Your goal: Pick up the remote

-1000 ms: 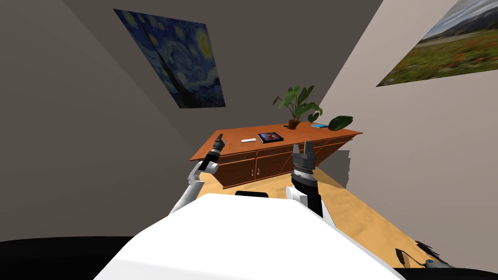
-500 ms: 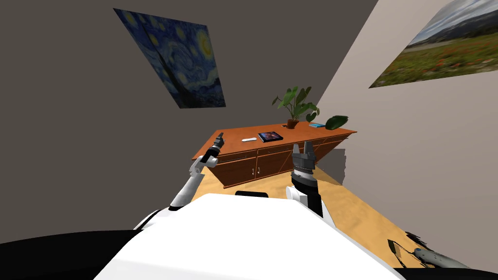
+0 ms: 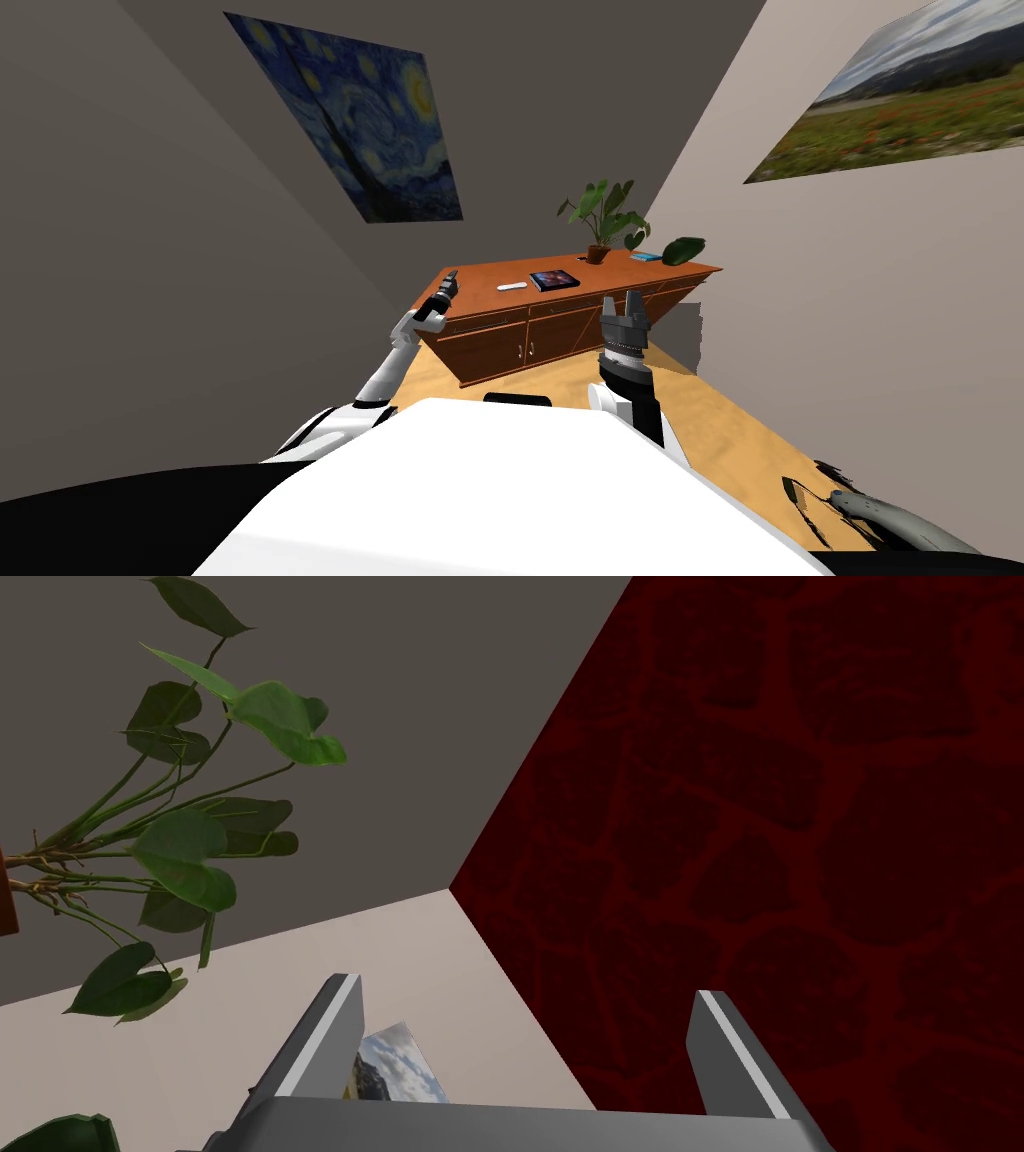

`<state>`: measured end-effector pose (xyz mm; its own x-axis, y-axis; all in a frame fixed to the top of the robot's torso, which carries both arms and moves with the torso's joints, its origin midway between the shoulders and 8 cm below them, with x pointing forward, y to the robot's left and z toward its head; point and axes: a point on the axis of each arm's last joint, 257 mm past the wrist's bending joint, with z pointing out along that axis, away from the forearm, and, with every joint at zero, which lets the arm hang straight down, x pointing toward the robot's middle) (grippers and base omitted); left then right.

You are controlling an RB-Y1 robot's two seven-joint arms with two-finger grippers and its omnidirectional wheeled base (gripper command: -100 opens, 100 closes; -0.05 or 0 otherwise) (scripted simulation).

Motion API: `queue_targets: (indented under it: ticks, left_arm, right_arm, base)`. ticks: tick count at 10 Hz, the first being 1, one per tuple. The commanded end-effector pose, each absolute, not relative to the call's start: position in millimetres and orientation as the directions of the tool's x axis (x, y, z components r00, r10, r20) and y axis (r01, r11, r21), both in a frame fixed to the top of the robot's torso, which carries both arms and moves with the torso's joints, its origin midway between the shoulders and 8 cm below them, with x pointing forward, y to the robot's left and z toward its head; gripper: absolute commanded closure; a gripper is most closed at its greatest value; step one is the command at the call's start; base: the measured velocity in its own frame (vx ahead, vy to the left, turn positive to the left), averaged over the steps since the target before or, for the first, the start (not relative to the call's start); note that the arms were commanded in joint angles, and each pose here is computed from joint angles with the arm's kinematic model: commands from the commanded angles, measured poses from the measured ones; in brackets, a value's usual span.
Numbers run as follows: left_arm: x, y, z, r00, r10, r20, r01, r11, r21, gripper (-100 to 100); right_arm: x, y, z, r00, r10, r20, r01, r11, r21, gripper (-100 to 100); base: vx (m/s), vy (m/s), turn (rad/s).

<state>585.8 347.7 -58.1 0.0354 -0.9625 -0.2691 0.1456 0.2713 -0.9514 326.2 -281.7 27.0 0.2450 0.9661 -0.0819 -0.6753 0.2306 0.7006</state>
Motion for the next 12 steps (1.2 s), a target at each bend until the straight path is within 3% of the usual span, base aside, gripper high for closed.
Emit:
queue_targets:
  ticks: [1, 12]
  left_arm:
    - [592, 352, -63, 0.044, -0.962, -0.268, 0.112, 0.272, -0.956, -100]
    - [641, 439, -61, 0.177, -0.947, -0.267, -0.146, 0.243, -0.959, -100]
  right_arm:
    - [326, -282, 27, 0.245, 0.966, -0.082, -0.675, 0.231, 0.701, 0]
    - [326, -282, 27, 0.245, 0.966, -0.082, -0.675, 0.231, 0.701, 0]
  base:
    - [-0.013, 0.007, 0.013]
    - [-0.015, 0.000, -0.052]
